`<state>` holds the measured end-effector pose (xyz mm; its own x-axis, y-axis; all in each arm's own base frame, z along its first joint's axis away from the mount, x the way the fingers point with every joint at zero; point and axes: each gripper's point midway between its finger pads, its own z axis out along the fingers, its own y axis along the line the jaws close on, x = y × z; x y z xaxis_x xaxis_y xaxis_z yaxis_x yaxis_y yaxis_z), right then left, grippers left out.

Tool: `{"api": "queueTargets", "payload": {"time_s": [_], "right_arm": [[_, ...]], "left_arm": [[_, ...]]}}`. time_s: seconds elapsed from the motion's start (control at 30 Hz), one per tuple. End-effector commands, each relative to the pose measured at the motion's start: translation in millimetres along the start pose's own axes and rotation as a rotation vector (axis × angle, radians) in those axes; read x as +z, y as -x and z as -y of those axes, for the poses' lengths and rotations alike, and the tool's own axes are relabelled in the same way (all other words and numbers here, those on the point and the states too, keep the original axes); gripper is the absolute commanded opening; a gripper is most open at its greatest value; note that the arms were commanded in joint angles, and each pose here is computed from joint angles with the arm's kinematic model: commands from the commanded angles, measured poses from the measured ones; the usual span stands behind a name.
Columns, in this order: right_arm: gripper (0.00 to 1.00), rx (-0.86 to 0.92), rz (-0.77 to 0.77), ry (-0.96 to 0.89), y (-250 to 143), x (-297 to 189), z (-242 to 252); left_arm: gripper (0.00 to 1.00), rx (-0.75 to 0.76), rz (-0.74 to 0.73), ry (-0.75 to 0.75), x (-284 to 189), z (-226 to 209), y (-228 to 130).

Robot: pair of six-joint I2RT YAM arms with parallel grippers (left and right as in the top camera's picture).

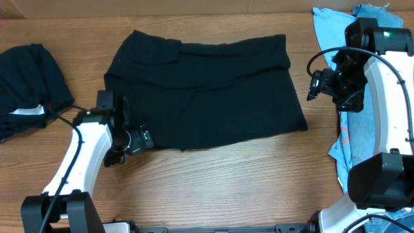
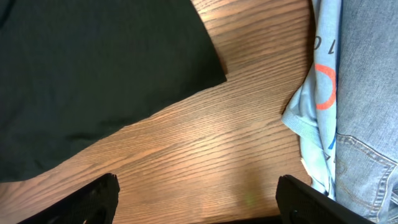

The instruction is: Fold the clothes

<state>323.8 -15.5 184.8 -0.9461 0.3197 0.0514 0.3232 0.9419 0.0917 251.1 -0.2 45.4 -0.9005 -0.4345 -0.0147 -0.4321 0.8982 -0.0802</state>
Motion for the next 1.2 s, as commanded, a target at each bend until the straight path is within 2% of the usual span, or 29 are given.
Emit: {"api": "queueTargets", "payload": {"time_s": [0.0, 0.2, 0.43, 0.47, 0.53, 0.57, 0.6, 0.63, 0.7, 0.73, 0.77, 0.8, 0.83, 0.93, 1.07, 1.17], "right_arm": [[0.85, -0.013, 0.030, 0.014, -1.9, -7.8, -2.7], [0.85, -0.013, 0.037, 0.015, -0.2, -7.9, -3.1], [0.85, -0.013, 0.041, -0.004, 0.4, -7.9, 0.2], [0.85, -0.013, 0.041, -0.004, 0.5, -7.9, 0.1], [0.85, -0.013, 0.042, -0.003, 0.7, -7.9, 0.1], [0.85, -0.013, 0.042, -0.003, 0.7, -7.9, 0.1], [0.85, -0.013, 0.042, -0.003, 0.7, -7.9, 0.1], [0.85, -0.013, 0.045, -0.003, 1.4, -7.9, -0.1], [0.85, -0.014, 0.051, -0.001, 2.8, -8.0, -0.4], [0.85, -0.014, 0.053, -0.001, 3.5, -8.0, -0.6], [0.85, -0.014, 0.053, -0.001, 3.5, -8.0, -0.6], [0.85, -0.014, 0.053, -0.001, 3.5, -8.0, -0.6], [0.85, -0.014, 0.053, -0.001, 3.5, -8.0, -0.6], [0.85, -0.014, 0.056, -0.001, 4.1, -8.1, -0.7], [0.85, -0.006, 0.066, -0.028, 6.1, -8.3, 4.1], [0.85, -0.006, 0.066, -0.028, 6.2, -8.3, 4.0]], "left_arm": [[1.00, -0.082, 0.074, -0.001, 19.4, -7.4, 10.1], [1.00, -0.150, 0.162, 0.004, 21.2, -15.9, 35.3], [0.94, -0.158, 0.046, 0.025, 56.5, -17.0, 24.9], [0.86, -0.158, 0.030, 0.023, 61.2, -16.4, 23.3], [0.50, -0.158, 0.009, -0.003, 63.1, -11.6, 20.4], [0.38, -0.157, 0.003, -0.017, 63.0, -9.0, 19.8], [0.30, -0.148, -0.001, -0.025, 63.0, -7.6, 19.2], [0.29, -0.131, -0.002, -0.030, 62.3, -6.9, 18.9], [0.34, -0.113, -0.006, -0.026, 62.0, -7.6, 17.5], [0.45, -0.094, -0.012, -0.024, 62.0, -8.2, 15.9], [0.63, -0.074, -0.015, -0.011, 62.0, -10.6, 14.7], [0.72, -0.075, -0.013, 0.017, 61.7, -15.5, 14.4], [0.77, -0.082, -0.003, 0.045, 59.2, -21.4, 15.4], [0.78, -0.121, 0.065, 0.037, 44.3, -26.7, 28.0], [0.78, -0.292, 0.109, 0.062, 32.4, -42.5, 32.8], [0.79, -0.301, 0.126, 0.056, 32.0, -41.6, 37.1]]}}
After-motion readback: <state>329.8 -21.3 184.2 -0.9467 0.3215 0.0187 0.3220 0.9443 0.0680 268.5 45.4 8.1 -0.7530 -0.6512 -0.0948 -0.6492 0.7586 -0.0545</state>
